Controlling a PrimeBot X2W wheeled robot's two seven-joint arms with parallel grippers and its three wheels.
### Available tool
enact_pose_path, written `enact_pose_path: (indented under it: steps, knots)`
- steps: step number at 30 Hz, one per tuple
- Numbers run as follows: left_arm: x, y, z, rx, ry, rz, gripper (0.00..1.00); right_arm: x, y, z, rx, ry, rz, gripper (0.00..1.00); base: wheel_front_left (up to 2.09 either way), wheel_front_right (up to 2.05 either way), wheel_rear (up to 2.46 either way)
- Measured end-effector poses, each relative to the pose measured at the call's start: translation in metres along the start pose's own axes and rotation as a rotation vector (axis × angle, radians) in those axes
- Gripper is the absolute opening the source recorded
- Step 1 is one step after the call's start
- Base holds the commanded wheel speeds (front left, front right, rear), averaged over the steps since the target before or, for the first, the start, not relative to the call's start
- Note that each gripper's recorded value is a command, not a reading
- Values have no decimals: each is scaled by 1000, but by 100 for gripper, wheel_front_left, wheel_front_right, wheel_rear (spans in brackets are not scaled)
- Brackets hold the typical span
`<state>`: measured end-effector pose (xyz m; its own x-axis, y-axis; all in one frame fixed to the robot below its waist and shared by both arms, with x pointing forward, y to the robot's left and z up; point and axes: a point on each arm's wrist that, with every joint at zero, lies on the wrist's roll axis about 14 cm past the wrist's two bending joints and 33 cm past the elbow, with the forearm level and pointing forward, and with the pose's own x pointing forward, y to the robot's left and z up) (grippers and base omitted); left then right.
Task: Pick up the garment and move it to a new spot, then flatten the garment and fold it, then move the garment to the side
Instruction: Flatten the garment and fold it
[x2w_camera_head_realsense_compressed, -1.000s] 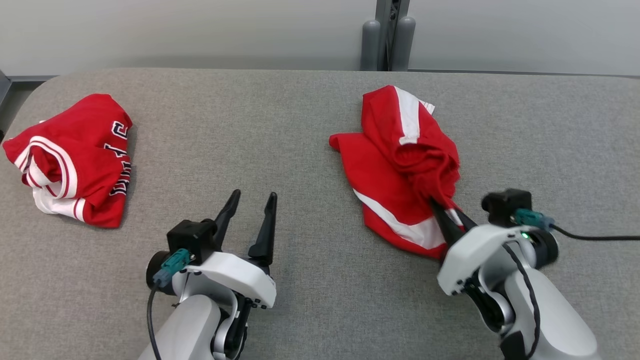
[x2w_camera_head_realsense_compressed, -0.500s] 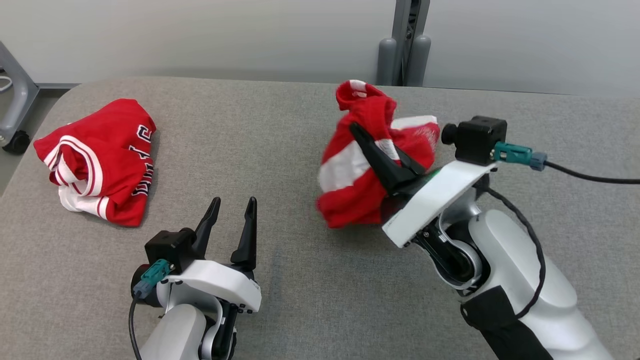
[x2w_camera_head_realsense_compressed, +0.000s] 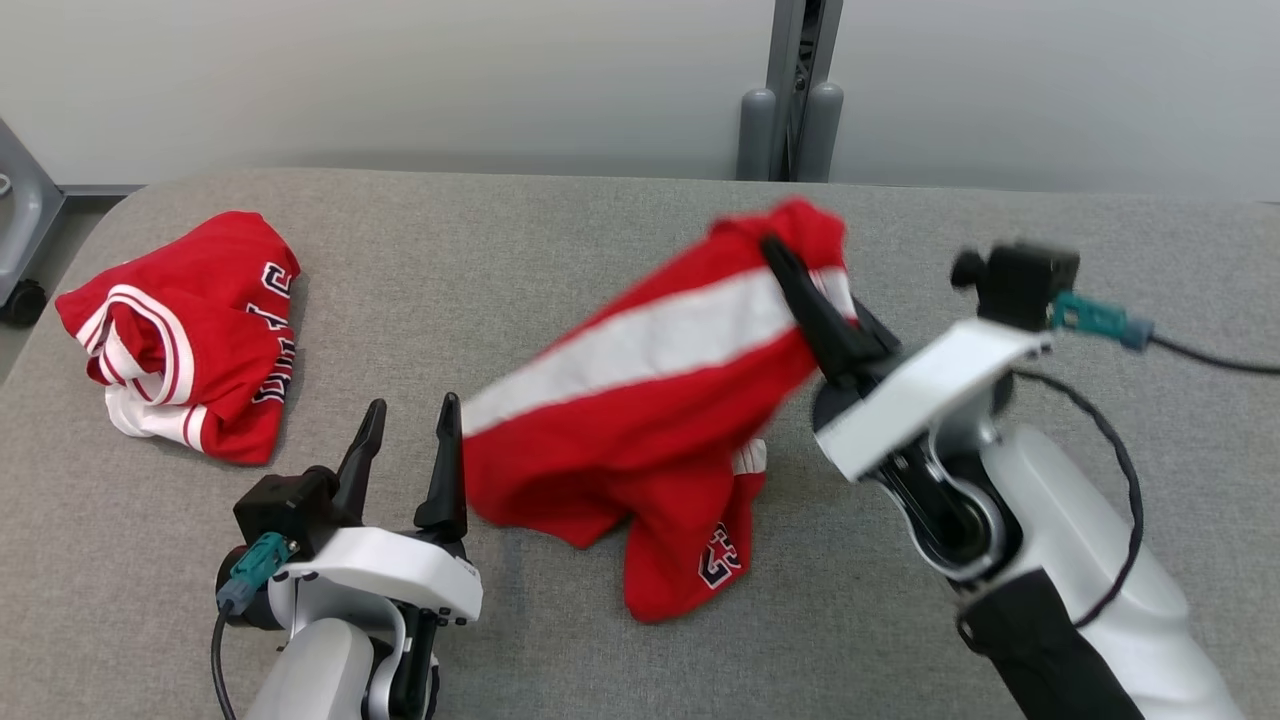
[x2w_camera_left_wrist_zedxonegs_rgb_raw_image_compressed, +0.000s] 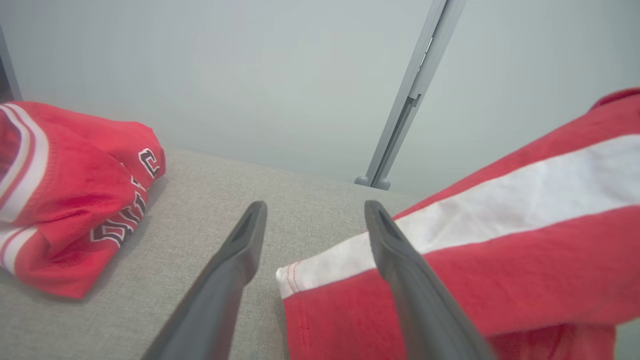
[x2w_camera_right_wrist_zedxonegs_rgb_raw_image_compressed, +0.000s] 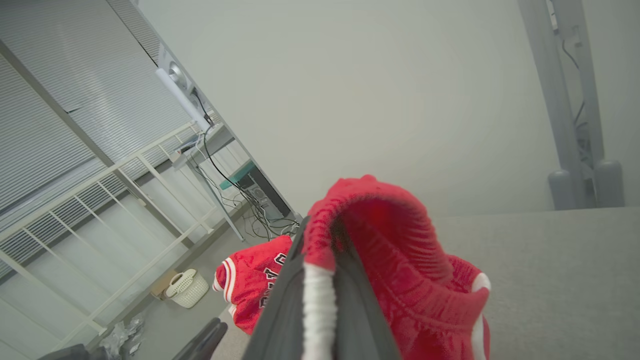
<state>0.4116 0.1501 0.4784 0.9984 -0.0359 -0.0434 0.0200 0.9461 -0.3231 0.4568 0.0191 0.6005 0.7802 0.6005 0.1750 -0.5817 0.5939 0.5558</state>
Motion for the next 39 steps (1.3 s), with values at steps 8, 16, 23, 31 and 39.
enact_pose_path:
  steps: [8,16,23,31,39]
  knots:
    - [-3,-4,-11,8,26,-19,100,-81,-110,-71,-4,201,-338,0,0,0,0]
    - [-3,-16,-19,15,49,-57,100,-129,-148,-80,-14,256,-465,0,0,0,0]
    - [-1,-26,-30,16,77,-92,100,-138,-156,-86,-24,283,-483,0,0,0,0]
    - [0,-39,-39,21,102,-135,100,-150,-169,-90,-89,326,-498,100,0,0,0]
    - [-3,-49,-41,16,111,-165,100,-187,-192,-69,-157,277,-583,100,0,0,0]
